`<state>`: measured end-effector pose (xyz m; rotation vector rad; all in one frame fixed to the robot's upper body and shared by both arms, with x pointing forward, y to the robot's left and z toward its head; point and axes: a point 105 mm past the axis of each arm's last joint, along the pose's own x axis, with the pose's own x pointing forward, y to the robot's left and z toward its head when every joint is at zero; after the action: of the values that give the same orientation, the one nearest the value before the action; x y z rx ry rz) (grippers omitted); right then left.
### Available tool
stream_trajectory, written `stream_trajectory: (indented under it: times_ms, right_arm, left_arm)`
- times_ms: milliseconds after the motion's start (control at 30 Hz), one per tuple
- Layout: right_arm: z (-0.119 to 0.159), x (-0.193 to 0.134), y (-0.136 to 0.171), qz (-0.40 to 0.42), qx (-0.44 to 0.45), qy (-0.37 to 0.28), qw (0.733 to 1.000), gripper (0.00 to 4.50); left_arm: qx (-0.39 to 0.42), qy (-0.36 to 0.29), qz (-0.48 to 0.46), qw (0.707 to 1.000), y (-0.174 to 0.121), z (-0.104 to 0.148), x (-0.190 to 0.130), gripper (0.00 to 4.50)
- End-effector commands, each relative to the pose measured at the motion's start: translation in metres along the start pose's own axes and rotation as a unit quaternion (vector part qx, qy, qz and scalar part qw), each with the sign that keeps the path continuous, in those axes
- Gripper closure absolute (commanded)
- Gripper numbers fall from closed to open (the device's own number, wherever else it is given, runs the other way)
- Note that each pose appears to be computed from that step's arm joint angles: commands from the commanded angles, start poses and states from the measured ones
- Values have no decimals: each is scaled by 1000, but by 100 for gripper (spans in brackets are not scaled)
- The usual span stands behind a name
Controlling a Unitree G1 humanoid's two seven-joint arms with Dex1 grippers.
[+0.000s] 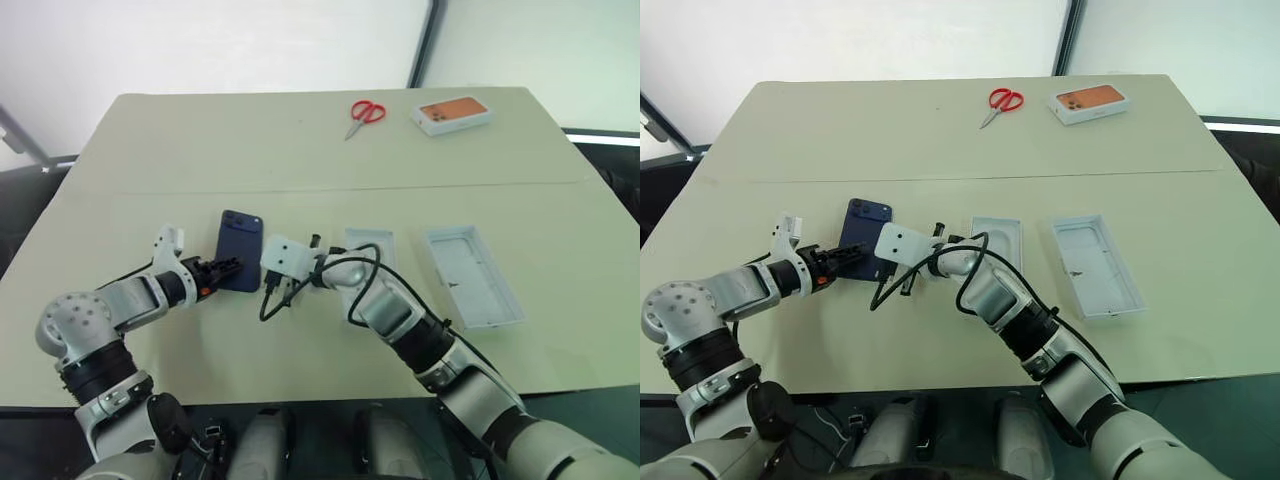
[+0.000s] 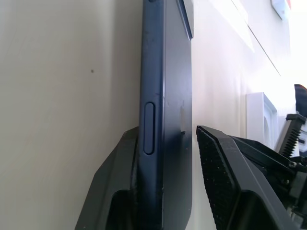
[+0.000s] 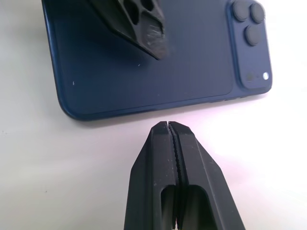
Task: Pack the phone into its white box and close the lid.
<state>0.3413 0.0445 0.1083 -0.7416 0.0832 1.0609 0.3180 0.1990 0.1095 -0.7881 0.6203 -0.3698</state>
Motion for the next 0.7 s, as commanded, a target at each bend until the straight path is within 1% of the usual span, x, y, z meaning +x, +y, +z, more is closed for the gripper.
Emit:
stream_trajectory:
  times_ms: [33, 67, 167, 233, 433, 500, 533, 633, 700]
  right_arm:
    - [19, -16, -14, -22, -15, -32, 999, 450]
    - [20, -21, -17, -25, -14, -36, 999, 450]
    - [25, -38, -25, -35, -10, -47, 998, 450]
    - [27, -45, -28, -36, -5, -52, 998, 450]
    - [32, -70, -36, -43, 2, -68, 997, 450]
    - [31, -85, -40, -45, 4, -72, 996, 450]
    - [30, -93, -42, -44, 5, -76, 996, 450]
    - [25, -116, -44, -39, 4, -84, 996, 450]
    - [9, -138, -47, -37, 6, -71, 997, 450]
  left_arm:
    - [2, -23, -21, 1000, -9, 11, -5, 281]
    - [-1, -26, -25, 999, -9, 12, -6, 281]
    - [-4, -28, -29, 999, -9, 12, -7, 361]
    - [-4, -24, -30, 999, -9, 10, -6, 448]
    - [-5, -19, -52, 998, -17, 7, -3, 448]
    - [-5, -24, -80, 997, -28, 9, -2, 448]
    - [-7, -27, -95, 995, -34, 9, 0, 448]
    - [4, -16, -146, 989, -60, -1, 9, 448]
    - [14, 15, -191, 981, -91, -24, 24, 448]
